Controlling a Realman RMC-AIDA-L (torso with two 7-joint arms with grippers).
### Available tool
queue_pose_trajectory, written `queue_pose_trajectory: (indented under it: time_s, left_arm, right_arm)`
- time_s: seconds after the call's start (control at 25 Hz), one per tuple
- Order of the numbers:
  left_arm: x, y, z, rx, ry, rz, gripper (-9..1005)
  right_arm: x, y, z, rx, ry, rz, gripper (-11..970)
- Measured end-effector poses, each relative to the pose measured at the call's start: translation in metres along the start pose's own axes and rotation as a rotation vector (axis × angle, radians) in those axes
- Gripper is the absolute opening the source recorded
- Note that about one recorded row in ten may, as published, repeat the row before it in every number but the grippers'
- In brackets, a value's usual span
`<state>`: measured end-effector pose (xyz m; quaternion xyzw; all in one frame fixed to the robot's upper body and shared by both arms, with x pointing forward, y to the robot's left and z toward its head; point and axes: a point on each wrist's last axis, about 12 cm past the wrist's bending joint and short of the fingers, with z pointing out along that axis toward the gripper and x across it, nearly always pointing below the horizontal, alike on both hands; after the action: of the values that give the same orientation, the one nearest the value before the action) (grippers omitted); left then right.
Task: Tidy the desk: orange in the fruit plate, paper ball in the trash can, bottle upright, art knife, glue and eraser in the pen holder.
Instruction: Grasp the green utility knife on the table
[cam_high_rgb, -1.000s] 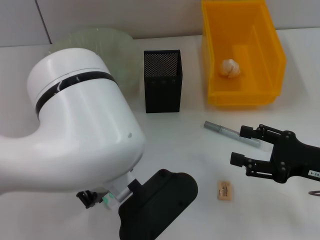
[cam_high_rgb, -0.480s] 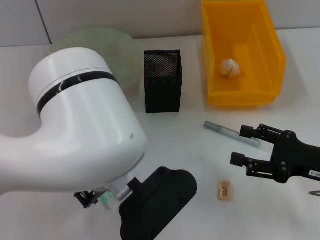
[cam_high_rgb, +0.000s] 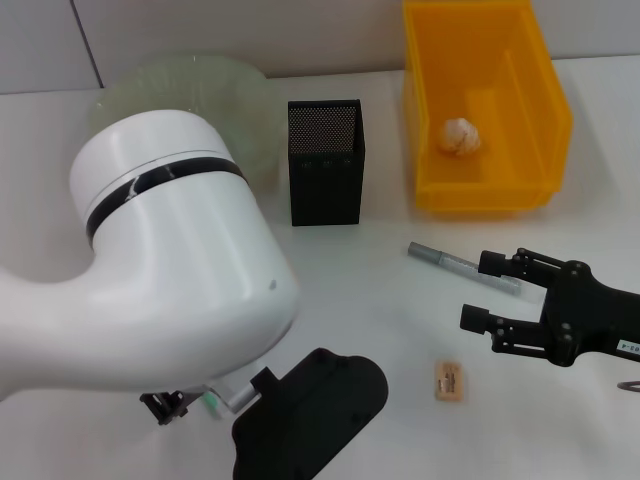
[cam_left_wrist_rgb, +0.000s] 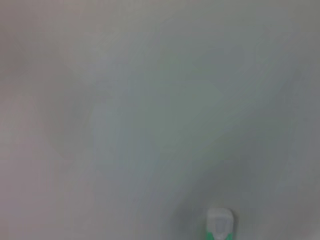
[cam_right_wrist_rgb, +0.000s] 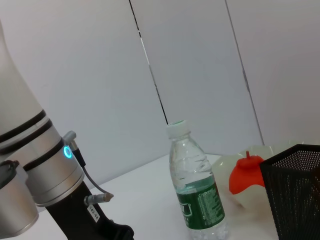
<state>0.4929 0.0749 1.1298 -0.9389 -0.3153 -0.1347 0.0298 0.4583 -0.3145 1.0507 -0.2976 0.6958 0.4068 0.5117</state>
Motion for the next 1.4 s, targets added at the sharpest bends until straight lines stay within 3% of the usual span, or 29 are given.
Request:
queue_pose_trajectory:
  time_s: [0.96,1.16,1.4]
  left_arm:
    - [-0.0050,0.0016,0.0013,0.005,-0.013,0.059,555]
    - [-0.0054,0.0024,0.0012,-0.003,-0.013,0.062,481]
    - [-0.0054,0.0032,0.0018,-0.011,-0.011,0.063,481]
  right_arm:
    - [0.0010,0.0004,-0.0007,0.002,0.002,0.004,830]
    - [0.0009,0.0005,-0.0003,-0.001,0.004,0.002,830]
    - [0.0006,0.0007,-0.0007,-0.002,0.001,0.003,831]
